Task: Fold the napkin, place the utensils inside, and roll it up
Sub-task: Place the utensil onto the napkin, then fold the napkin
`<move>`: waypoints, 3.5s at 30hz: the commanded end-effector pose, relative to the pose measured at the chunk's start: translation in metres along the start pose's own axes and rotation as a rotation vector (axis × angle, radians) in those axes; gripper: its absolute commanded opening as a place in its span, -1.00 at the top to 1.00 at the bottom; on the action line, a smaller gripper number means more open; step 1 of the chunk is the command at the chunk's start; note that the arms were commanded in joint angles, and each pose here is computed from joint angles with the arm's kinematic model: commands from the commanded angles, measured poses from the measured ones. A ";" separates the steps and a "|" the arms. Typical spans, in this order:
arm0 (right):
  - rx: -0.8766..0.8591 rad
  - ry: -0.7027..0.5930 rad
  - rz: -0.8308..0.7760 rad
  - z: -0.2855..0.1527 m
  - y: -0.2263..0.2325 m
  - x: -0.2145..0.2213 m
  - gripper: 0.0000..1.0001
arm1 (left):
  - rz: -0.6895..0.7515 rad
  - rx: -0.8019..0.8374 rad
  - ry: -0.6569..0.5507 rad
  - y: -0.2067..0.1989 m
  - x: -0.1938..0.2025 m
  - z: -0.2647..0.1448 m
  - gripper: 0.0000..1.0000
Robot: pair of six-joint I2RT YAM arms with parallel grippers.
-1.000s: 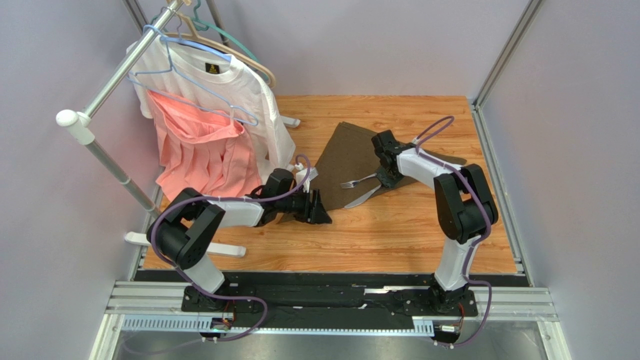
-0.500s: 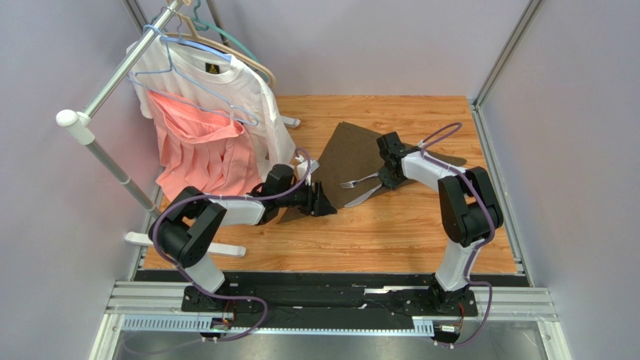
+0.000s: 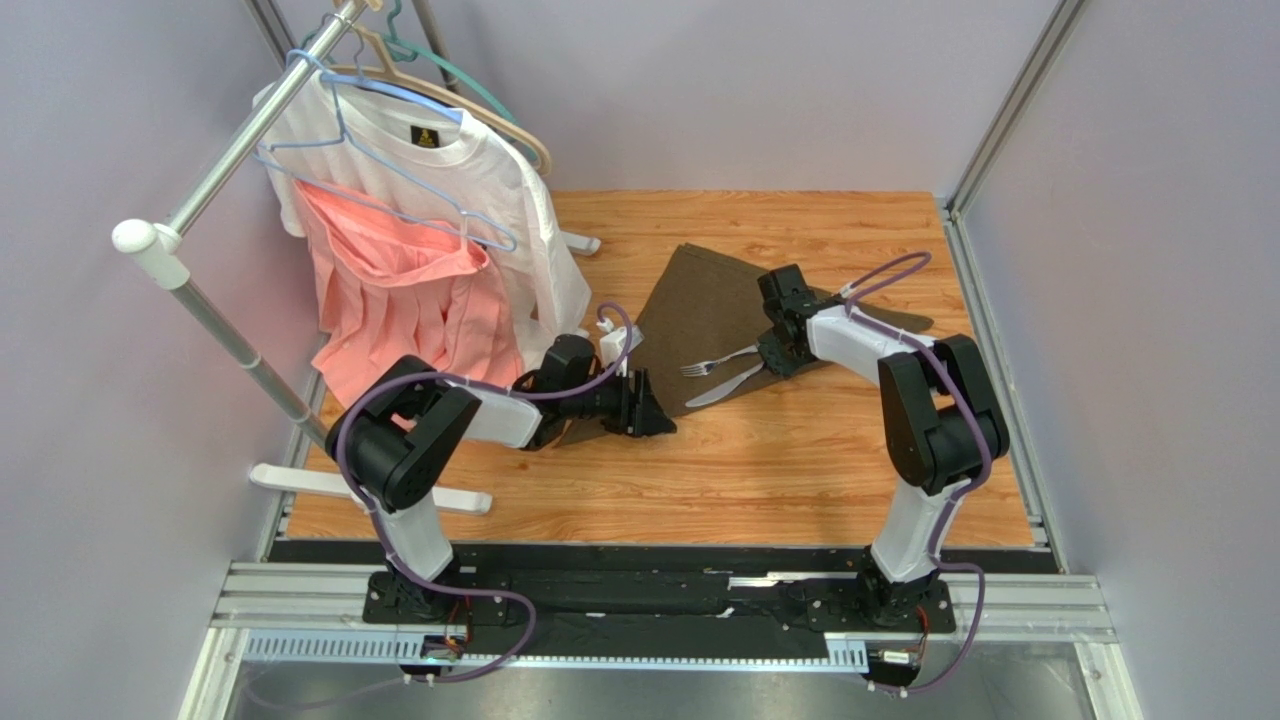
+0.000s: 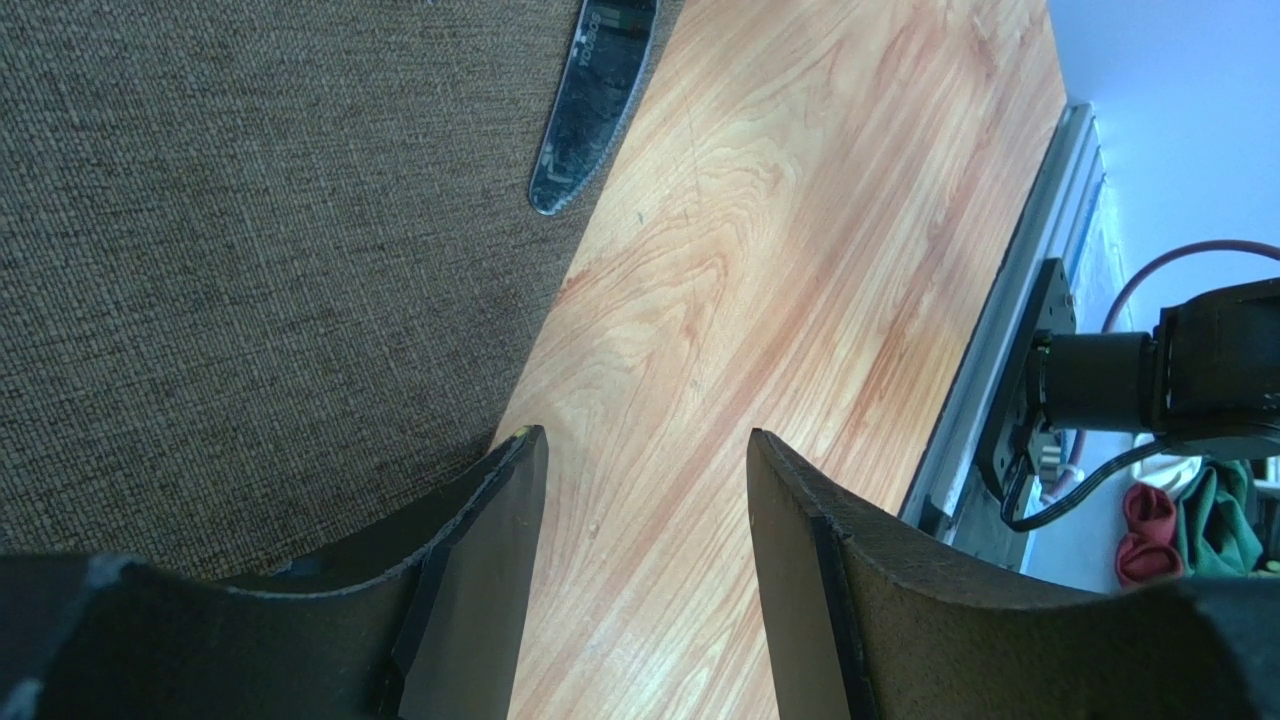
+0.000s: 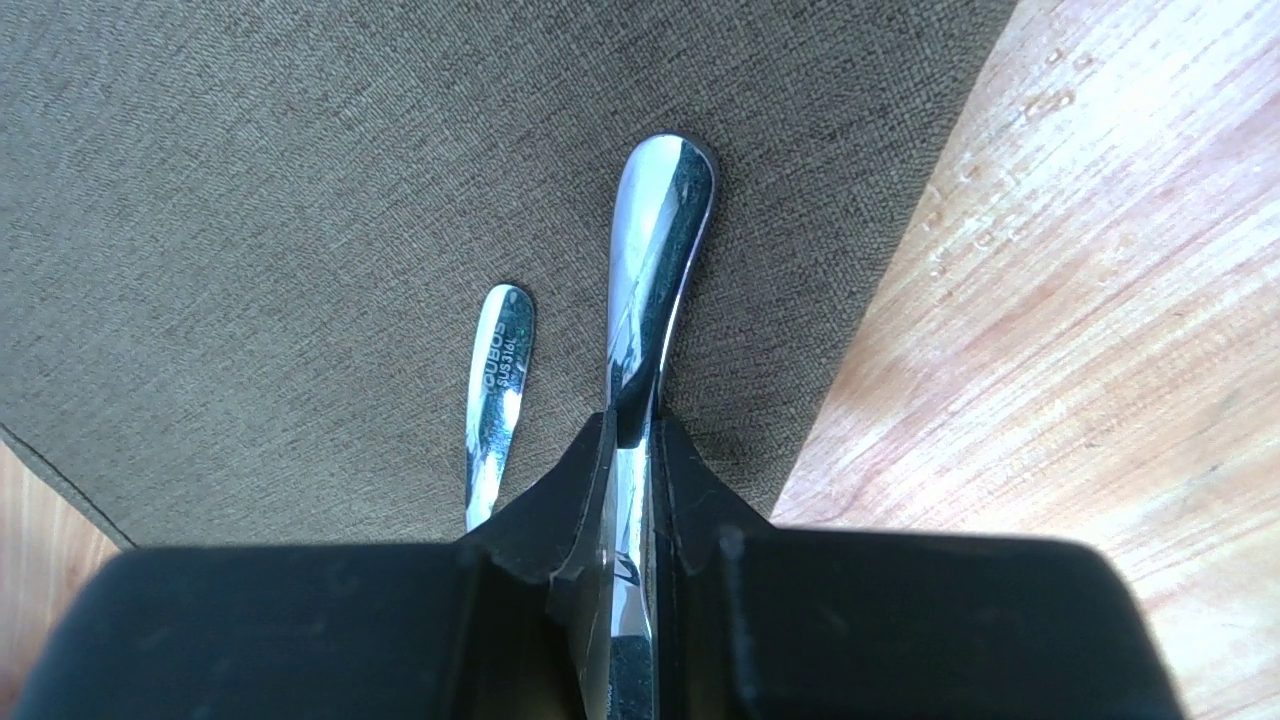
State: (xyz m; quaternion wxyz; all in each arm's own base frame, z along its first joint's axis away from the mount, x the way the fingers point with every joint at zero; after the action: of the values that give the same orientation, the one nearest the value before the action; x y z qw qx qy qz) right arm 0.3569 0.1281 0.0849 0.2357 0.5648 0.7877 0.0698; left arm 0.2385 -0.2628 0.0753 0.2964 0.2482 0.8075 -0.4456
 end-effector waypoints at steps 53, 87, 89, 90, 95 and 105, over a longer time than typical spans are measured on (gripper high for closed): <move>-0.147 -0.188 -0.092 -0.032 -0.041 -0.169 0.08 | 0.239 -0.331 -0.089 -0.079 -0.110 -0.185 -0.57; -0.204 -0.174 0.024 0.054 -0.051 -0.278 0.14 | 0.187 -0.413 -0.131 -0.006 -0.125 -0.188 -0.57; -0.192 -0.162 0.028 0.061 -0.053 -0.277 0.14 | 0.183 -0.410 -0.126 -0.006 -0.125 -0.188 -0.57; -0.185 -0.161 0.033 0.062 -0.053 -0.278 0.15 | 0.184 -0.407 -0.126 -0.006 -0.125 -0.188 -0.57; -0.133 -0.153 0.055 0.069 -0.063 -0.274 0.23 | 0.184 -0.413 -0.126 -0.006 -0.125 -0.188 -0.57; -0.120 -0.131 0.038 0.078 -0.063 -0.277 0.56 | 0.186 -0.416 -0.130 -0.006 -0.125 -0.190 -0.57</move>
State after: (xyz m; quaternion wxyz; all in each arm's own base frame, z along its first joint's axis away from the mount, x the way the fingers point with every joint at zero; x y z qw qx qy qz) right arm 0.4069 -0.1564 0.0807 0.3275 0.5659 0.7509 0.0930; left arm 0.2707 -0.1200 0.2412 0.4149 0.2213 0.8450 -0.2547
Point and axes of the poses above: each gripper's point midway between its finger pads, its own z axis out along the fingers, its own y axis along the line the jaws close on, x = y × z, the point moved 7 cm from there along -z, back along the fingers, and after that the axes turned 11 degrees about z, right-handed, at the moved point
